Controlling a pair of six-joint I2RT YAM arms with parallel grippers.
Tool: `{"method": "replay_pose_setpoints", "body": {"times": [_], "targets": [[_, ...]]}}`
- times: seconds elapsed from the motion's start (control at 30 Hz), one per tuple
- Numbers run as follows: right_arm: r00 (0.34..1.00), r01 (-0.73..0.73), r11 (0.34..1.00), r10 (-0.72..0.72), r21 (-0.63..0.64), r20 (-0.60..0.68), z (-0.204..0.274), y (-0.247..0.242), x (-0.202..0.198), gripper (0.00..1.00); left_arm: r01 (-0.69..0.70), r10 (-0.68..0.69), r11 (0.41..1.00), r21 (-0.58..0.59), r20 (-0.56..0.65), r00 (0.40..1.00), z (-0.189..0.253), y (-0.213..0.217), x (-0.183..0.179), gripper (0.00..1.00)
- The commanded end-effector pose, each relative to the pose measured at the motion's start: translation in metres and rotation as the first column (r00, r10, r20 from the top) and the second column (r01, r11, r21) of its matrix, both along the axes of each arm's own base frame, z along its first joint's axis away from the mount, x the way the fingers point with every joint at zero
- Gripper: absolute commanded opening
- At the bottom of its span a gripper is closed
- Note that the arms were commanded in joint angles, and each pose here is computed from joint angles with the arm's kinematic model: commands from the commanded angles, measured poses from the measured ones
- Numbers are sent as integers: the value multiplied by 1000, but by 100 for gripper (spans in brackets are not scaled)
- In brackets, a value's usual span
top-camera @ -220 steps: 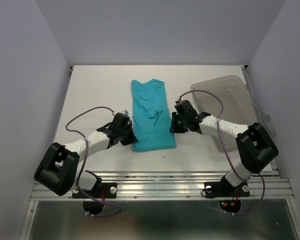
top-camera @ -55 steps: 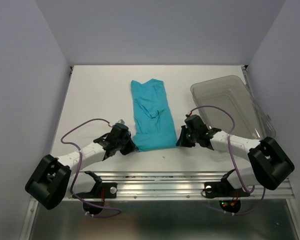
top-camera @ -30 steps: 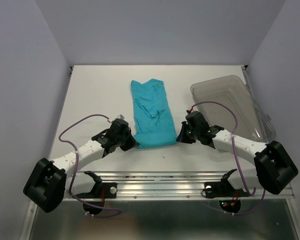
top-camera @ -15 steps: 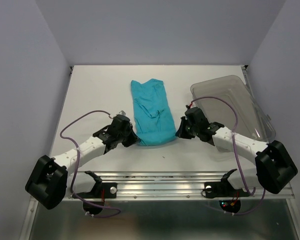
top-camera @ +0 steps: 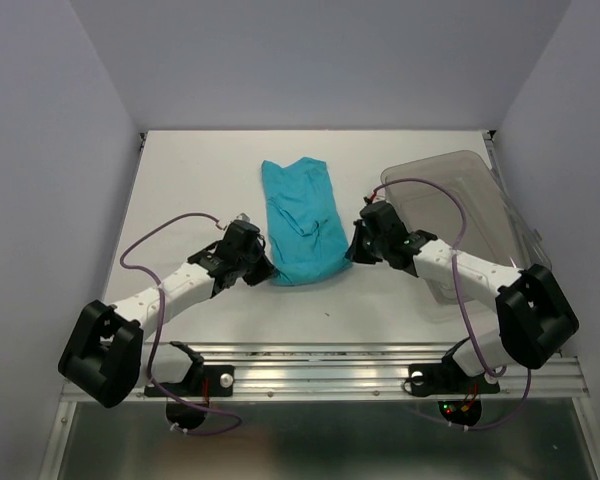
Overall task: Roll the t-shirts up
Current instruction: Roll the T-shirt to the center of the board.
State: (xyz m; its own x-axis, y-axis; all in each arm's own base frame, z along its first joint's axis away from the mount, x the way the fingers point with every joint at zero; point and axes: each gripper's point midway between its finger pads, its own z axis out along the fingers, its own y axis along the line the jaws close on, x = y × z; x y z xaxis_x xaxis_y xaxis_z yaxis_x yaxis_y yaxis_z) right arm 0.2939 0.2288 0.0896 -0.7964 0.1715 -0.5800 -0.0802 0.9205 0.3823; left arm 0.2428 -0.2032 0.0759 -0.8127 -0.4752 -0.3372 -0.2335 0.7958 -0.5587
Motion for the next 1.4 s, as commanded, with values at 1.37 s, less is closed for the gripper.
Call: {"method": "replay_pose_setpoints", "body": {"times": [1.37], "targets": [[999, 15, 995, -11, -100, 39, -17, 16, 113, 18, 32, -32, 992, 122, -3, 999, -14, 27, 113, 10]]}}
